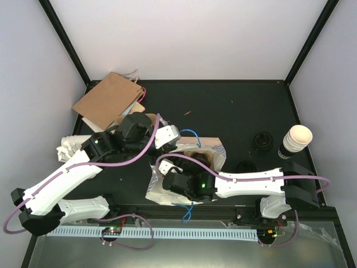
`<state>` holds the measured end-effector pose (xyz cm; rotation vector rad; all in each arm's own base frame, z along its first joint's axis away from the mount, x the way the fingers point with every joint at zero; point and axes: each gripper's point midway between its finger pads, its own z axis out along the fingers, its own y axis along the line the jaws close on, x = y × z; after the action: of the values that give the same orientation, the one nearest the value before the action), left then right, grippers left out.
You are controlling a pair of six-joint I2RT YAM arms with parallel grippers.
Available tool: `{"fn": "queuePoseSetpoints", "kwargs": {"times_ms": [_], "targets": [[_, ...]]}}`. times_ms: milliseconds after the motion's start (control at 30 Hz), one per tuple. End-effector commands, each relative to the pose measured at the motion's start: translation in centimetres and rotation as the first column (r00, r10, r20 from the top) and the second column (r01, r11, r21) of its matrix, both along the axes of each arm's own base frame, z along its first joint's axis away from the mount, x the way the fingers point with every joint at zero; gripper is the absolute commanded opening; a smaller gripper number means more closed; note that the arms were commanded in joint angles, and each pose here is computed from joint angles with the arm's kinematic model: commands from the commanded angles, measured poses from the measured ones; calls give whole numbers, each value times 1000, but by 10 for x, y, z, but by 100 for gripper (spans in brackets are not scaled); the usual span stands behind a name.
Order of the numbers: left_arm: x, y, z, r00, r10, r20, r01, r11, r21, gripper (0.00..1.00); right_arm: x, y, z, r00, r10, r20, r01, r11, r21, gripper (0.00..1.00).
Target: Pack the takeout coffee
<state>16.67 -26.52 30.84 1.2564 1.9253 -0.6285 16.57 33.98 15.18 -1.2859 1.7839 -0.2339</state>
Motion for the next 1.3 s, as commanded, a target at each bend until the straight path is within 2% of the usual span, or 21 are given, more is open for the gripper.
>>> {"fn": "queuePoseSetpoints", "kwargs": {"times_ms": [0, 267, 500, 667, 867, 1267], "targets": [[-7, 1, 15, 1000, -3, -4, 3, 999, -42, 2, 10, 0, 11, 998, -43, 43, 42, 999, 25, 54], [-5, -2, 11, 1000, 2, -22, -3, 999, -34, 1, 15, -5, 10, 995, -55, 77, 57, 998, -25, 54], [-4, -3, 10, 1000, 2, -21, -2, 1000, -30, 2, 10, -3, 13, 997, -30, 72, 32, 999, -19, 54], [-3, -5, 9, 1000, 0, -24, -1, 1000, -28, 2, 10, -3, 20, 993, -21, 119, 25, 999, -32, 54], [-3, -6, 8, 1000, -4, -31, 3, 1000, -25, 1, 15, -5, 17, 984, -2, 179, 21, 994, -108, 55], [-4, -5, 10, 999, 2, -40, -4, 999, -33, 2, 19, -3, 14, 976, 20, 216, 25, 978, -208, 55]]}}
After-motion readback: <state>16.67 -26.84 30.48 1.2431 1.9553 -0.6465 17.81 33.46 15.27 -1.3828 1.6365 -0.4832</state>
